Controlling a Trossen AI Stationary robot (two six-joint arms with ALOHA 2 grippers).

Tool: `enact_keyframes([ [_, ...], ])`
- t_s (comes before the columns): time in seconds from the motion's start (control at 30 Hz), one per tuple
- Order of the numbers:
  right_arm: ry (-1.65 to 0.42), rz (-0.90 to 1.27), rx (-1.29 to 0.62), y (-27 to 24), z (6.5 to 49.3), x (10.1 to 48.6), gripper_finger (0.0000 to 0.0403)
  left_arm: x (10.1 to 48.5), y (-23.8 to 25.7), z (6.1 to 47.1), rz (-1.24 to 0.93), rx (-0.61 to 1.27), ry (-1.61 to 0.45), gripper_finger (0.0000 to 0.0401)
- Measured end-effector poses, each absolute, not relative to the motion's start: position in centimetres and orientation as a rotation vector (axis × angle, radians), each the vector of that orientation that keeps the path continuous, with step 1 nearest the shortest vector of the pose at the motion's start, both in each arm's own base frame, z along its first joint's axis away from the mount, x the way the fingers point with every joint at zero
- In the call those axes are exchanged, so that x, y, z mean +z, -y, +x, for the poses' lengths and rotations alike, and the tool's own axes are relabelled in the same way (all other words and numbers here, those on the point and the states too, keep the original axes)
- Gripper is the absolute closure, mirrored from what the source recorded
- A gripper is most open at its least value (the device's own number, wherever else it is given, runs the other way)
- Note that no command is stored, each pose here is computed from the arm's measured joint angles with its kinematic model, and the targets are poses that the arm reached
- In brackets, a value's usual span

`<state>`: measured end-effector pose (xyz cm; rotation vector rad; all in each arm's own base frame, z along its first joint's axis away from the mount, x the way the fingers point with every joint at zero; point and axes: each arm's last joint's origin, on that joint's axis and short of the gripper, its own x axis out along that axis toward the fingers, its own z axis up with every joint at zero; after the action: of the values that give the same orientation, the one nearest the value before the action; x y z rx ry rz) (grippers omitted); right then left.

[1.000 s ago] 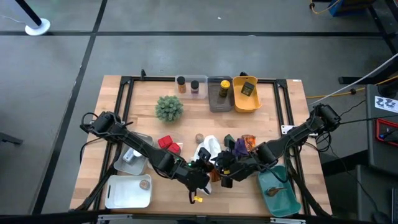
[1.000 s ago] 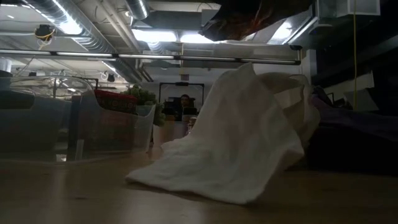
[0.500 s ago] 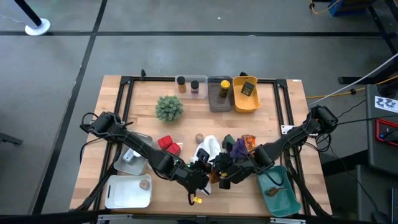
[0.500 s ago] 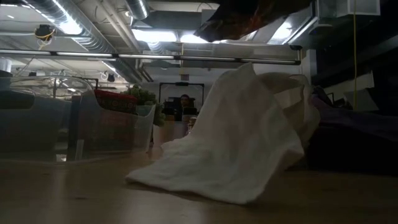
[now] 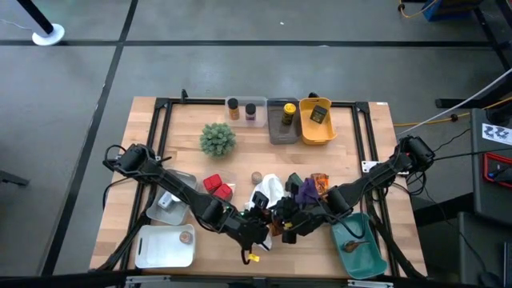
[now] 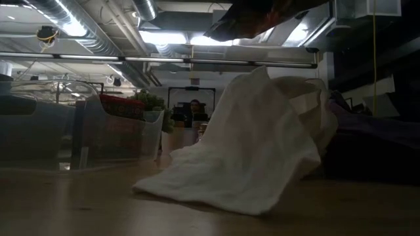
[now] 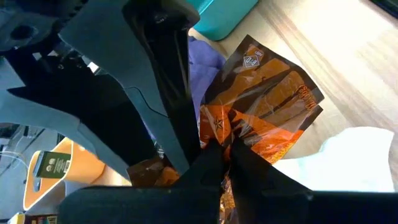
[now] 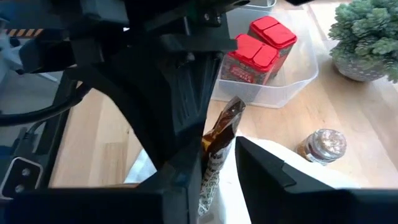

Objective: Sort spices by type
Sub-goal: Put the bottom orange seasoning bag into the green bin

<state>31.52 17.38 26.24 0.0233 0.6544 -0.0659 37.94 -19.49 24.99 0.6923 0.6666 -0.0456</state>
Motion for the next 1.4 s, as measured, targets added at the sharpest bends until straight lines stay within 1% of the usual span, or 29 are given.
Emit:
enact_keyframes([
  [0.1,-0.659,0.013,-0.046,-17.4,31.5,26.2,0.0336,25.0,19.5,37.9,0.686,-0.044,-0.666,0.0396],
  [0.2,-0.661,-0.006,-0.037,-17.4,31.5,26.2,0.0379,25.0,19.5,38.0,0.685,-0.043,-0.665,0.0388],
  [0.27,-0.658,-0.023,-0.029,-17.5,31.5,26.3,0.0394,25.0,19.5,38.0,0.685,-0.042,-0.665,0.0385],
  [0.4,-0.653,-0.028,-0.024,-17.5,31.6,26.3,0.0387,25.0,19.5,38.0,0.674,-0.038,-0.665,0.0384],
  [0.5,-0.653,-0.029,-0.024,-17.5,31.6,26.3,0.0397,25.0,19.5,38.0,0.673,-0.039,-0.665,0.0382],
  [0.6,-0.653,-0.03,-0.025,-17.5,31.6,26.3,0.0395,25.0,19.5,38.0,0.668,-0.037,-0.665,0.0382],
  [0.8,-0.656,-0.035,-0.029,-17.4,31.4,26.5,0.0398,25.2,19.5,38.1,0.594,-0.012,-0.646,0.0381],
  [1.0,-0.663,-0.062,-0.072,-16.9,30.8,26.9,0.04,25.2,19.5,38.2,0.517,0.022,-0.637,0.0381],
  [1.2,-0.658,-0.06,-0.076,-16.8,30.6,27.3,0.0401,25.3,19.0,38.4,0.505,0.033,-0.638,0.0381],
  [1.4,-0.664,-0.062,-0.084,-16.7,30.6,27.2,0.0401,25.3,18.2,38.8,0.448,0.058,-0.645,0.0381],
])
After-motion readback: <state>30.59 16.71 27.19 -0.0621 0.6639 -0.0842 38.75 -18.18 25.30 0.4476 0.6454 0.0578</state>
